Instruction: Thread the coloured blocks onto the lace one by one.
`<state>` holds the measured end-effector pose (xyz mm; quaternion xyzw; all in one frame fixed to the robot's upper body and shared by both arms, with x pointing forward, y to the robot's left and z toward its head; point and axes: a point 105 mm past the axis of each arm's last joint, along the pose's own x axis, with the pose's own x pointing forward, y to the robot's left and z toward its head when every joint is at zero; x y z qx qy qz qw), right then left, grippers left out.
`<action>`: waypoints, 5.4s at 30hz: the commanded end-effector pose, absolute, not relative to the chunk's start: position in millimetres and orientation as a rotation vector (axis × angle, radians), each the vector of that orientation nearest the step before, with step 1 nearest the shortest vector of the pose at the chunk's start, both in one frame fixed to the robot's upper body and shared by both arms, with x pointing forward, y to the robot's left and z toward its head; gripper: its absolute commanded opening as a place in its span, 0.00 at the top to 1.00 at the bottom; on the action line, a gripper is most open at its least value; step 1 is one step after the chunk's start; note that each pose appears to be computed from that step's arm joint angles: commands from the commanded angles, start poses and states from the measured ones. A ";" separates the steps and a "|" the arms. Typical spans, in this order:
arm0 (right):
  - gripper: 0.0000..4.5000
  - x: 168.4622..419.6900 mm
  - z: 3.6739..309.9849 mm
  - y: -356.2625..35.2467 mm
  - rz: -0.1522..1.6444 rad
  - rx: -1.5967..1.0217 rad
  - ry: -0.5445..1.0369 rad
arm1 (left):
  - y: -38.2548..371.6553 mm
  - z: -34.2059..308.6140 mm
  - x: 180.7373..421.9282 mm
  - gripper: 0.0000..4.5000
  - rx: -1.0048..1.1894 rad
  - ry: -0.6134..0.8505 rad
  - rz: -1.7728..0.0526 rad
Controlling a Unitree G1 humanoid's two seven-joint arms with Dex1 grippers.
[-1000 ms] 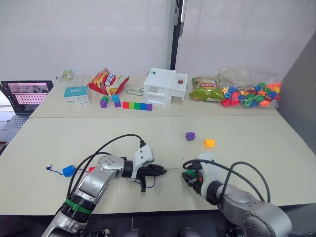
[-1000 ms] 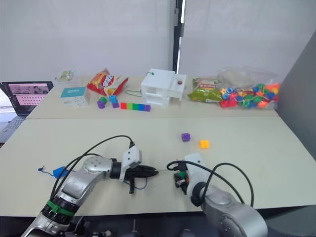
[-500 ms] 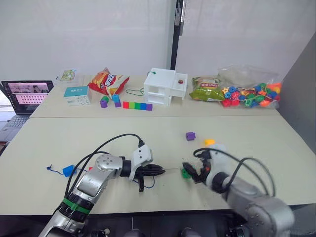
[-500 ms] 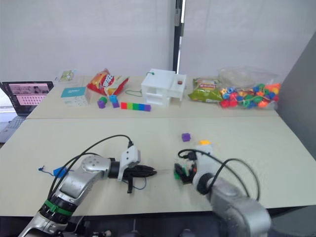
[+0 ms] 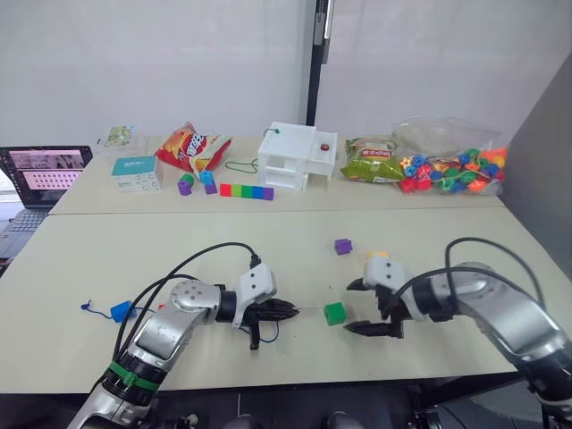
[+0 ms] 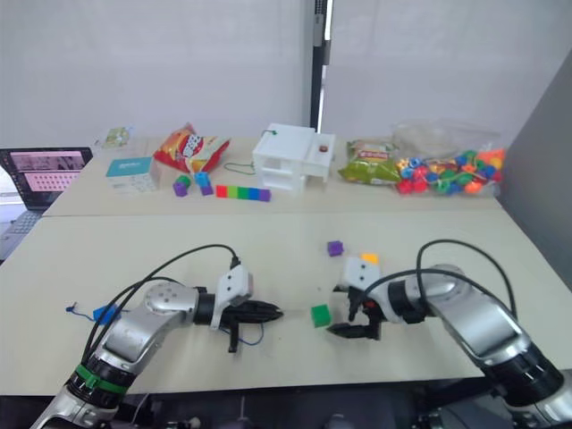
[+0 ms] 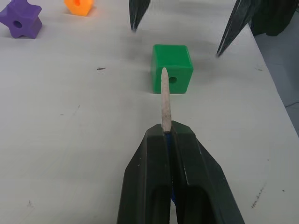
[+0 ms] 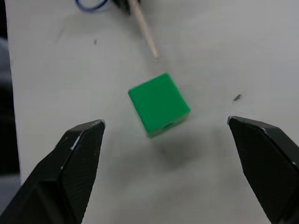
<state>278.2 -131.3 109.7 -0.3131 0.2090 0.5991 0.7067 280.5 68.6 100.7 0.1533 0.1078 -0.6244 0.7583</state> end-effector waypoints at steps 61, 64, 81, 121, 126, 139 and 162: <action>0.74 281.7 101.0 -89.2 1.371 -0.698 0.403 | -12.6 104.2 273.2 1.00 0.422 0.240 -1.476; 0.74 278.1 100.0 -85.8 1.391 -0.702 0.403 | -16.8 99.1 273.0 1.00 0.394 0.252 -1.501; 0.74 276.4 88.6 -100.9 1.342 -0.720 0.467 | 51.4 89.2 273.3 0.49 0.354 0.318 -1.291; 0.74 273.2 93.6 -87.2 1.374 -0.734 0.413 | 15.9 92.5 286.6 0.94 0.431 0.210 -1.368; 0.36 277.9 104.6 -91.7 1.316 -0.689 0.380 | 20.0 101.5 280.1 0.60 0.425 0.196 -1.412; 0.00 274.9 129.5 -137.6 1.237 -0.609 0.309 | -5.6 106.1 291.0 0.02 0.536 0.177 -1.428; 0.00 275.6 112.2 -156.2 1.197 -0.623 0.374 | -15.1 85.5 283.9 0.73 0.571 0.230 -1.508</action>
